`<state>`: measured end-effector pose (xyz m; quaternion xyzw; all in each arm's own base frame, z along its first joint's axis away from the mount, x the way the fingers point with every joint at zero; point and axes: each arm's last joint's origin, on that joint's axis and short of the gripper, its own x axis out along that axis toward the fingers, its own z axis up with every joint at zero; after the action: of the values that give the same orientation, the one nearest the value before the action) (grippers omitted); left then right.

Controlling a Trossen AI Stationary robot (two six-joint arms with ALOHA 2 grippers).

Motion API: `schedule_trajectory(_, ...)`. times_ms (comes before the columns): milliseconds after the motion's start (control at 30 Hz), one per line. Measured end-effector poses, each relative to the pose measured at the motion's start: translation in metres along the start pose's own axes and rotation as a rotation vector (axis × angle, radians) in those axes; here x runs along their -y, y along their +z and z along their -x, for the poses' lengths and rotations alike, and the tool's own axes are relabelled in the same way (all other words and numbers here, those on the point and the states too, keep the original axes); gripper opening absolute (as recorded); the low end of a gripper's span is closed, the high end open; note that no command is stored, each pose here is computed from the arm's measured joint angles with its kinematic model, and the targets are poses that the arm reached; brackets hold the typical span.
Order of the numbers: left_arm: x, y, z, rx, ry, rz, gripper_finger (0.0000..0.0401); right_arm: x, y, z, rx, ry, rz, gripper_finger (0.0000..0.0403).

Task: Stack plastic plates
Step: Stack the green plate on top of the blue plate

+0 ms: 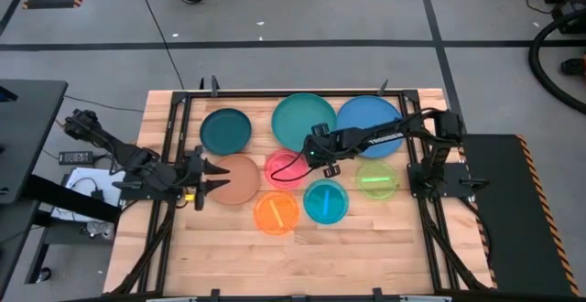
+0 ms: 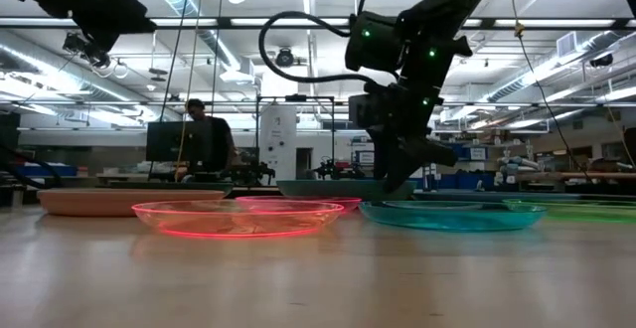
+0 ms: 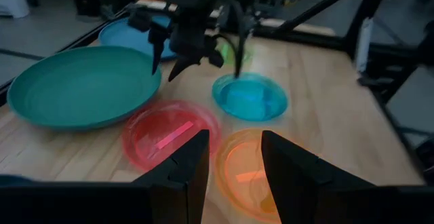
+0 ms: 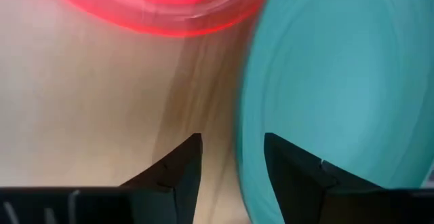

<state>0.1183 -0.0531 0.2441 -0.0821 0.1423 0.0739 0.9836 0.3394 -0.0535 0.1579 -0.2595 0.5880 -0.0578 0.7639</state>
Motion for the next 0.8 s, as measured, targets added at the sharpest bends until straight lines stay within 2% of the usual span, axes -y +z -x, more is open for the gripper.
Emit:
schedule_trajectory(133,0.000,0.001,0.003,0.011,-0.016,0.004,0.0142,0.002,-0.001,-0.001,-0.007,0.013,-0.005,0.0187)
schedule_trajectory(300,-0.002,0.002,0.003,0.023,0.017,0.009,0.0142,0.001,0.000,0.000,-0.005,0.003,0.006,0.0200)
schedule_trajectory(367,-0.001,0.002,0.003,0.028,0.014,0.012,0.0142,0.002,0.000,-0.001,0.003,0.033,0.000,0.0200)
schedule_trajectory(567,0.006,0.006,0.006,0.052,-0.089,0.030,0.0142,0.005,-0.002,-0.002,0.011,0.054,0.023,0.0199)
schedule_trajectory(667,0.009,0.006,0.008,0.059,-0.118,-0.014,0.0142,0.004,-0.002,-0.002,0.015,0.060,0.036,0.0200)
schedule_trajectory(800,0.010,0.008,0.008,0.088,-0.107,-0.152,0.0142,0.004,-0.003,-0.002,0.010,0.063,0.035,0.0200)
